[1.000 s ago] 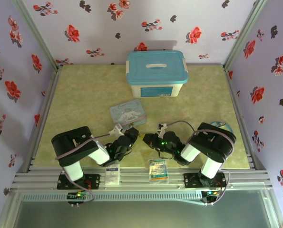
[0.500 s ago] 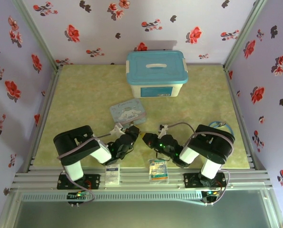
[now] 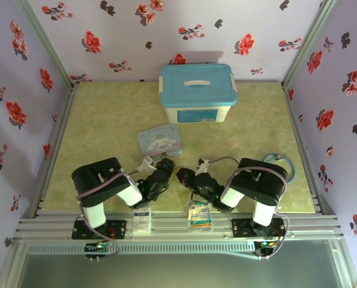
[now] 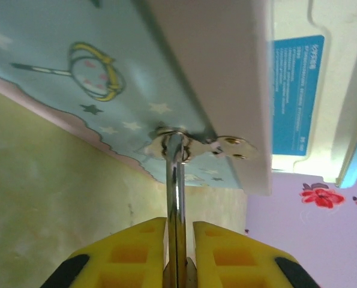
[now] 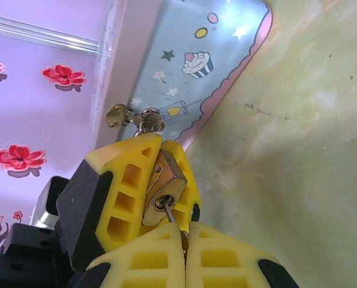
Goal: Unlock the padlock with the key
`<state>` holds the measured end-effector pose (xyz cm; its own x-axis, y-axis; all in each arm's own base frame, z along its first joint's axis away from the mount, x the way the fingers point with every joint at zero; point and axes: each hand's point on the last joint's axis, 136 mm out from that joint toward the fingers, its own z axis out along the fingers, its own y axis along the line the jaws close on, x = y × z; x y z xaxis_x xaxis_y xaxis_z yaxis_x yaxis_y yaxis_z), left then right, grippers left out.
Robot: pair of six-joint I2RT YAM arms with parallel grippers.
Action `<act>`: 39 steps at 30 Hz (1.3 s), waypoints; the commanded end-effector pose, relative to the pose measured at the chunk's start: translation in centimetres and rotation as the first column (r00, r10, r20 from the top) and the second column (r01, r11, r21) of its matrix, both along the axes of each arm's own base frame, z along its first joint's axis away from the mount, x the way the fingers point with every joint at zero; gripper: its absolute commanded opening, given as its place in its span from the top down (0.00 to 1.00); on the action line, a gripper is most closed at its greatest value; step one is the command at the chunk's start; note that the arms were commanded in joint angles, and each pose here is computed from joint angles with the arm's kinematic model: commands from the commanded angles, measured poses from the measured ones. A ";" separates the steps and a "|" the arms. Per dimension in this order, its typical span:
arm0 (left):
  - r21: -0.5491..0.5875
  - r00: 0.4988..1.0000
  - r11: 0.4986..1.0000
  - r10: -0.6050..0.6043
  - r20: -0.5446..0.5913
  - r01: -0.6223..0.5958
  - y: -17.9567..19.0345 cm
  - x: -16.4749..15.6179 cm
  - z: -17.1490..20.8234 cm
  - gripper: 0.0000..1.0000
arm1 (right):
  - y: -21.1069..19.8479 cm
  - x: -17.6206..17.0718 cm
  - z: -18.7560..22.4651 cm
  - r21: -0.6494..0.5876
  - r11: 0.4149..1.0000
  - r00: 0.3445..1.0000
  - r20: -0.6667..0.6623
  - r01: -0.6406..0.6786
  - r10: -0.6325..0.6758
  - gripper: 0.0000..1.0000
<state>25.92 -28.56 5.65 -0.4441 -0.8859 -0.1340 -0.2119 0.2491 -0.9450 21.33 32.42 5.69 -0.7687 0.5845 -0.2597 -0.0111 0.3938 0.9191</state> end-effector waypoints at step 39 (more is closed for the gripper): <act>-0.265 0.958 0.921 -0.282 0.052 0.286 -7.8 -3.4 5.1 1.00 | 2.5 2.4 7.1 0.302 0.941 0.987 0.002 -0.153 0.160 1.00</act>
<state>26.28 -28.72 6.19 -0.4301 -0.8989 -0.0831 -0.2158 0.1917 -0.9574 21.90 32.16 6.49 -0.8804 0.4741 0.0094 0.1429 0.2465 0.9585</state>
